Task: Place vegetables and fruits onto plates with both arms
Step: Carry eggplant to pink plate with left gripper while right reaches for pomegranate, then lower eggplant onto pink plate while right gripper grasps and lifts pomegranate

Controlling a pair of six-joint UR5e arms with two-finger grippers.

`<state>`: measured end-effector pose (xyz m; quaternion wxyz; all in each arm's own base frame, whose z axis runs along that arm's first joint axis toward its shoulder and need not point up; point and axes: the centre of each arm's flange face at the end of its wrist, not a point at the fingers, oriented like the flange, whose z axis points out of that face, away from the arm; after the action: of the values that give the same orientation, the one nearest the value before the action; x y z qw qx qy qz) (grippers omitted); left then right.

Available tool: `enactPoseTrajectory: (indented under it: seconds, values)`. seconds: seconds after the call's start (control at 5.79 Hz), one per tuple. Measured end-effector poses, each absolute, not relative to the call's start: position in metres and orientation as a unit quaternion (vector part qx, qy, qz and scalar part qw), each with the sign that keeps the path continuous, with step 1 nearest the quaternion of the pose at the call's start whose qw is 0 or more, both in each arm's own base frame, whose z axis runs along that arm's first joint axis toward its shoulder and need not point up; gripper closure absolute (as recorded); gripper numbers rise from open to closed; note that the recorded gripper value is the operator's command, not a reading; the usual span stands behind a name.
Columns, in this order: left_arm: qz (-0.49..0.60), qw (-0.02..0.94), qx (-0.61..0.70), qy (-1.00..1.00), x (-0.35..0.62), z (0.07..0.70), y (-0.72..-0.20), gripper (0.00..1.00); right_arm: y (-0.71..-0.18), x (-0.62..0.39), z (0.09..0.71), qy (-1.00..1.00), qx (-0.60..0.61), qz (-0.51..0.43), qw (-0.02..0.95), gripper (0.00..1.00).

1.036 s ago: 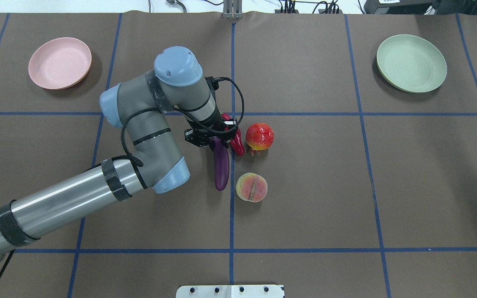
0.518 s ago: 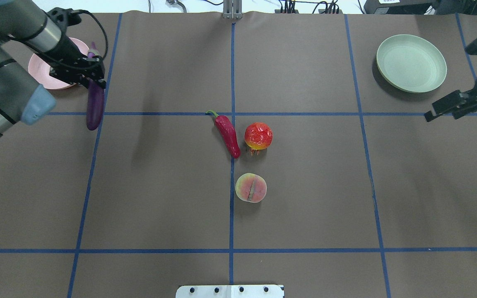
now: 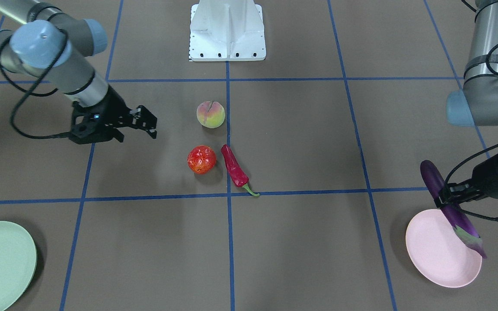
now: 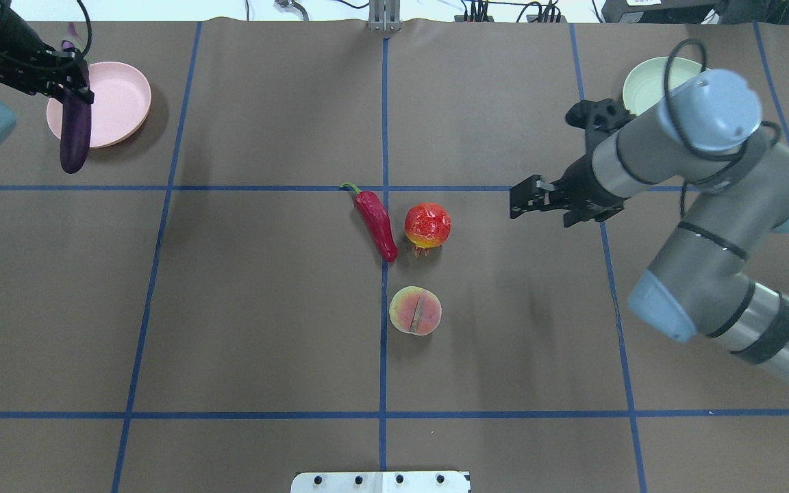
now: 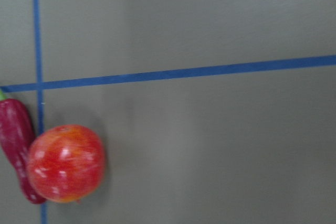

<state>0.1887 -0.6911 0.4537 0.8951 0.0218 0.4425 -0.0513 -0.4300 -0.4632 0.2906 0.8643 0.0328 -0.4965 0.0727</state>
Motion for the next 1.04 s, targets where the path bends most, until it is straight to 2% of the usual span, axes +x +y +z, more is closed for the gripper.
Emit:
enactPoseTrajectory:
  seconds: [0.69,1.04]
  values:
    - [-0.078,0.915,0.013,0.396,0.202,0.458,-0.754,1.00,-0.466,-0.521,0.258,-0.469,0.095,0.145,0.866,0.00]
    - [-0.080,0.917,0.011,0.391,0.205,0.460,-0.759,1.00,-0.470,-0.539,0.258,-0.457,0.109,0.154,0.869,0.00]
